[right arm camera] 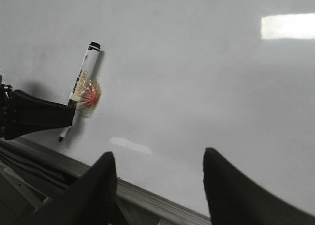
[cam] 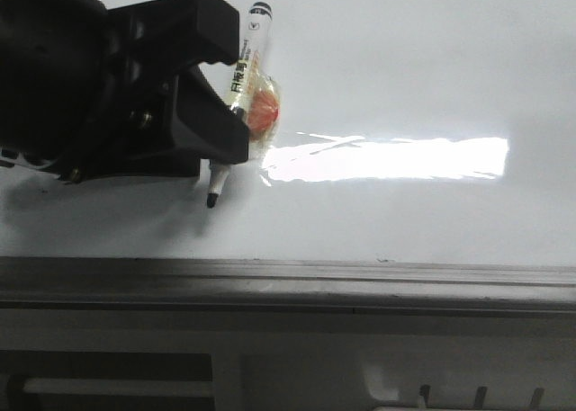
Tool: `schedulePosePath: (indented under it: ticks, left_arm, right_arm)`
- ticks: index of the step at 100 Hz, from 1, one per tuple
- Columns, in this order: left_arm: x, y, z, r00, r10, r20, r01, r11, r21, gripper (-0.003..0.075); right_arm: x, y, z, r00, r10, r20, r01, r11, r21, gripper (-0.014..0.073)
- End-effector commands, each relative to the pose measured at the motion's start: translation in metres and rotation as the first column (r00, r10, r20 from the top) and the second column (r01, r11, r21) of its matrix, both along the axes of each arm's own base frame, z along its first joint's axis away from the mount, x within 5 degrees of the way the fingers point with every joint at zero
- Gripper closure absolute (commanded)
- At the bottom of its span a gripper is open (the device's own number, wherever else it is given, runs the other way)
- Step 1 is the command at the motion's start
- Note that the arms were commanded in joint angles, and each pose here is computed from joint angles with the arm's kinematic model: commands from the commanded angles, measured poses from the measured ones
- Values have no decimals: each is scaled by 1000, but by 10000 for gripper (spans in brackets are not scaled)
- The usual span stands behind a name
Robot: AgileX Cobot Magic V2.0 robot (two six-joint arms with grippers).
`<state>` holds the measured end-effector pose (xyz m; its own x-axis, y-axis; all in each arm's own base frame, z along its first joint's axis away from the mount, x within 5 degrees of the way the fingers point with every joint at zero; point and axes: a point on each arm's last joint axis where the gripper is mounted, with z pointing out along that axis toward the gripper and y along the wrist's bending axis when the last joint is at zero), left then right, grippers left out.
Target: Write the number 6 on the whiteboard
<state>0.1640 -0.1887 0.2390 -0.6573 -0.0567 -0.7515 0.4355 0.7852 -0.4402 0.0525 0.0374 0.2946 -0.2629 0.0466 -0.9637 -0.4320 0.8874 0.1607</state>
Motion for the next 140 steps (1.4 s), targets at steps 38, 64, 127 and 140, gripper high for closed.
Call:
schedulePosePath:
  ticks: [38, 64, 127, 140]
  left_arm:
    - [-10, -2, 16, 988, -141, 54, 139, 989, 40, 739]
    - [-41, -6, 49, 695, -645, 319, 440, 731, 521, 738]
    - [-67, -15, 48, 451, -847, 280, 501, 500, 706, 739]
    - [-67, -16, 50, 450, -842, 296, 495, 511, 702, 738]
  right_arm:
    - [-5, 4, 17, 998, 58, -4, -58, 998, 8, 241]
    - [-6, 20, 29, 941, 338, 28, -329, 931, -160, 241]
    - [36, 73, 12, 809, 587, -32, -571, 772, -280, 241]
    - [42, 84, 9, 806, 592, -23, -572, 767, -292, 239]
